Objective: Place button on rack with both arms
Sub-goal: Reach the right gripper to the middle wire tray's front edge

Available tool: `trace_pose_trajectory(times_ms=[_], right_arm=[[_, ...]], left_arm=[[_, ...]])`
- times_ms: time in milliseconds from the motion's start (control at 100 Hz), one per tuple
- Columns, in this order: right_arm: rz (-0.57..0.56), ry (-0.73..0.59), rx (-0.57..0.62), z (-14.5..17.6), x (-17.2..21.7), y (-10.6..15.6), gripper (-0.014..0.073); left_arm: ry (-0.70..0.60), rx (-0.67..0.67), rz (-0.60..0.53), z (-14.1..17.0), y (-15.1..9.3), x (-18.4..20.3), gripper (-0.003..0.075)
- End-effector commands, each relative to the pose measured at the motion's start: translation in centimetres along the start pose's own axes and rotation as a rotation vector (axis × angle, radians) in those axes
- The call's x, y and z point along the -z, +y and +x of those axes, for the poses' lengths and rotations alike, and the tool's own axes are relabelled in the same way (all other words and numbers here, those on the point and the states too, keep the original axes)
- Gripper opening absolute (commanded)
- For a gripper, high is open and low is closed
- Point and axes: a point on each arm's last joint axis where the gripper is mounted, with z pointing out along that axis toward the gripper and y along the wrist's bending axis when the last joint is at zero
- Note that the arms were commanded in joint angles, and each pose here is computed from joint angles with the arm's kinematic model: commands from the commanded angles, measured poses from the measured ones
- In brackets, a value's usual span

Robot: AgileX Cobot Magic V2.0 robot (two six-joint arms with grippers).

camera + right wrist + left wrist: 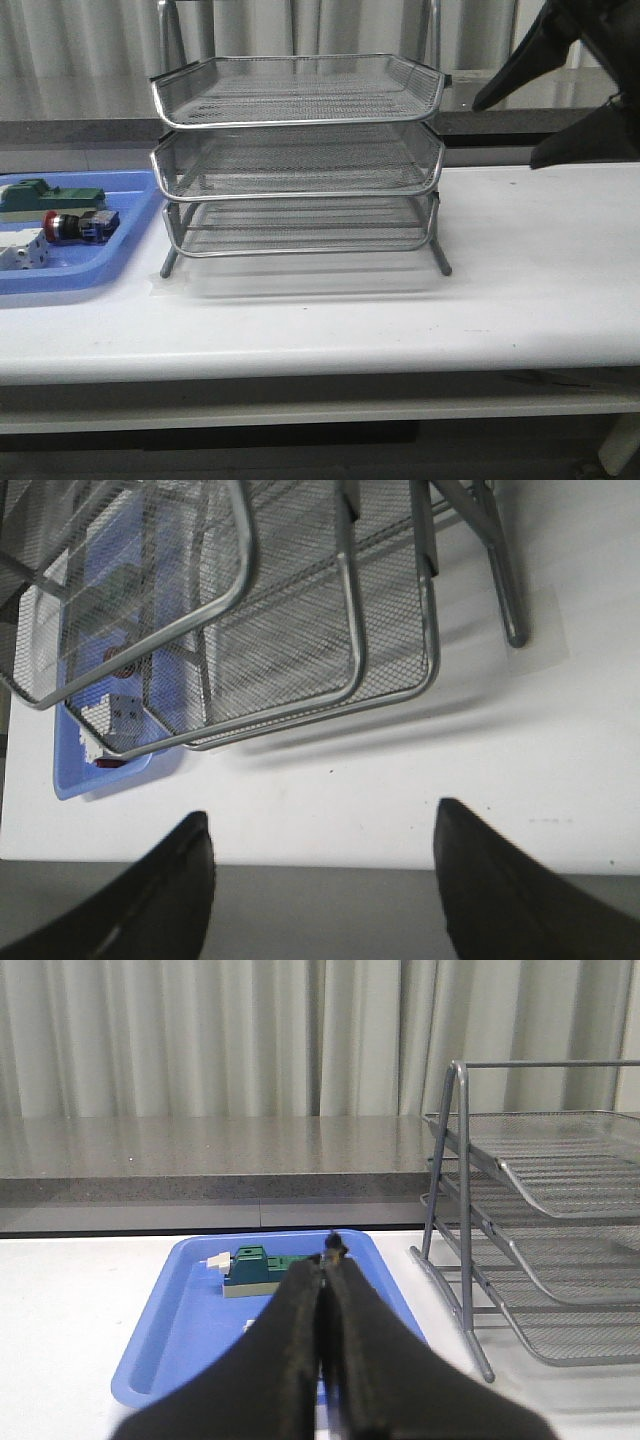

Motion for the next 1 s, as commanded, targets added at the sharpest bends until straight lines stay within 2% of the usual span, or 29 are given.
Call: trace_pose_trajectory(times_ms=[0,240,690,880,990], right_arm=[[-0.062,-0.052,-0.013,-1.3,-0.5,0.7,0.0485],[-0.132,-0.02,-0.045,-2.2,-3.6,0.4,0.0485],[-0.166,0.03,-0.009,-3.0,-8.2,2.1,0.0485],[-0.154,0.037,-0.026,-3.0,-9.4,1.8,0.0485],[-0.147,0.035,-0.028,-3.0,-9.5,1.6,0.0405]], left_arm=[[-0.052,0.015,-0.003,1.0,0.1,0.2,-0.0021],[-0.052,0.015,-0.003,1.0,0.1,0.2,-0.0021],[-0.052,0.015,-0.003,1.0,0.1,0.2,-0.0021],[-0.052,0.015,-0.003,1.0,0.1,0.2,-0.0021],[-0.052,0.015,-0.003,1.0,0.1,0.2,-0.0021]])
